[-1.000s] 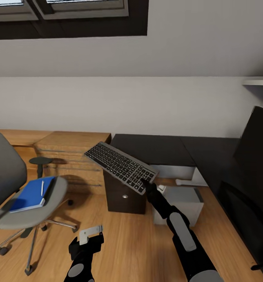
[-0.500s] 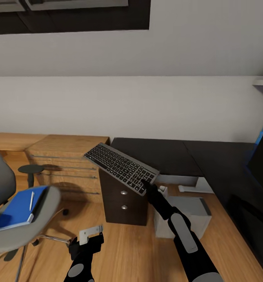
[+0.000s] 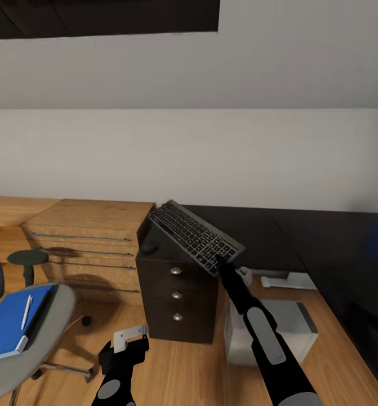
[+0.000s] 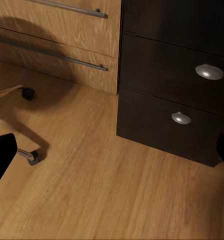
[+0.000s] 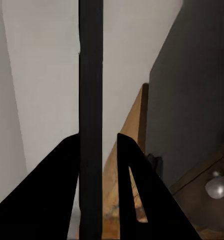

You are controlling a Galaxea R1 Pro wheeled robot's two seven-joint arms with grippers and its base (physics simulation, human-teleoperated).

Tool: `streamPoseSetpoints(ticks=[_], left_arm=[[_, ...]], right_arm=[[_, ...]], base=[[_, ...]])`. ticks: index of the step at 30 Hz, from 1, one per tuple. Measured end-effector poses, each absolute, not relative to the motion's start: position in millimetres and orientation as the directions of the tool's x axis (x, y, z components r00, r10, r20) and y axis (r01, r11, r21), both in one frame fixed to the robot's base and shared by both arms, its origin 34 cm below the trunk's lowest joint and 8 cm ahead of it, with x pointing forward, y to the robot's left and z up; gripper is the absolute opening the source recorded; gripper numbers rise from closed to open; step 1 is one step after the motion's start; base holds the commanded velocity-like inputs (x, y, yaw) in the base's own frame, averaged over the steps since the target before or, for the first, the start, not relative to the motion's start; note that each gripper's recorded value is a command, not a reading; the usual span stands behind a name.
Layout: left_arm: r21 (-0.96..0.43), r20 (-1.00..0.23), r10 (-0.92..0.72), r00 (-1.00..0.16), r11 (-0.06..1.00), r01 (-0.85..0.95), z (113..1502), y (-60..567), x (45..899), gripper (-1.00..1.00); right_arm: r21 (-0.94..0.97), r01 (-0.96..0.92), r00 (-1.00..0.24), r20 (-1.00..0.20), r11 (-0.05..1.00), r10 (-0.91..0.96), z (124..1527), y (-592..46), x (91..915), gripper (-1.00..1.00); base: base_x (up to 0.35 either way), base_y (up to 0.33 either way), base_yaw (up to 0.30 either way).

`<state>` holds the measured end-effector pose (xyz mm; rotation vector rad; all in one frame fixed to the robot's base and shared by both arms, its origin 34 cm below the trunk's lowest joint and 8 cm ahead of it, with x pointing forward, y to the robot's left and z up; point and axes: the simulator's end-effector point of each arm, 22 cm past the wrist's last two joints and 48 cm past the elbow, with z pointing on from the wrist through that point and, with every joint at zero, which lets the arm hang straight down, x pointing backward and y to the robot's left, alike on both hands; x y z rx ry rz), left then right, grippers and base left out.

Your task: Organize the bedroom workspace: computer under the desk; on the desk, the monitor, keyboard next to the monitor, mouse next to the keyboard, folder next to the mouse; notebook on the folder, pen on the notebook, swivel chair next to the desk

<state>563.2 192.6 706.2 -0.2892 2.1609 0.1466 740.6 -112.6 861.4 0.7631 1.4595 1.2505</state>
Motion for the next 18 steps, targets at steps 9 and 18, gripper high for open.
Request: streamPoseSetpoints(ticks=[9, 18], left_arm=[[0.007, -0.809, -0.144, -0.570, 0.967, -0.255, 695.2, 190.7, 559.4, 1.00], [0.001, -0.809, -0.140, -0.571, 0.971, -0.240, 695.7, 184.1, 559.1, 1.00]], right_arm=[[0.949, 0.069, -0.044, -0.305, 0.307, 0.951, 826.4, -175.4, 750.3, -1.00], [0.945, 0.169, 0.073, -0.297, 0.281, 0.952, 809.1, -198.0, 744.2, -1.00]], base=[[0.026, 0.000, 0.000], [0.111, 0.141, 0.000]])
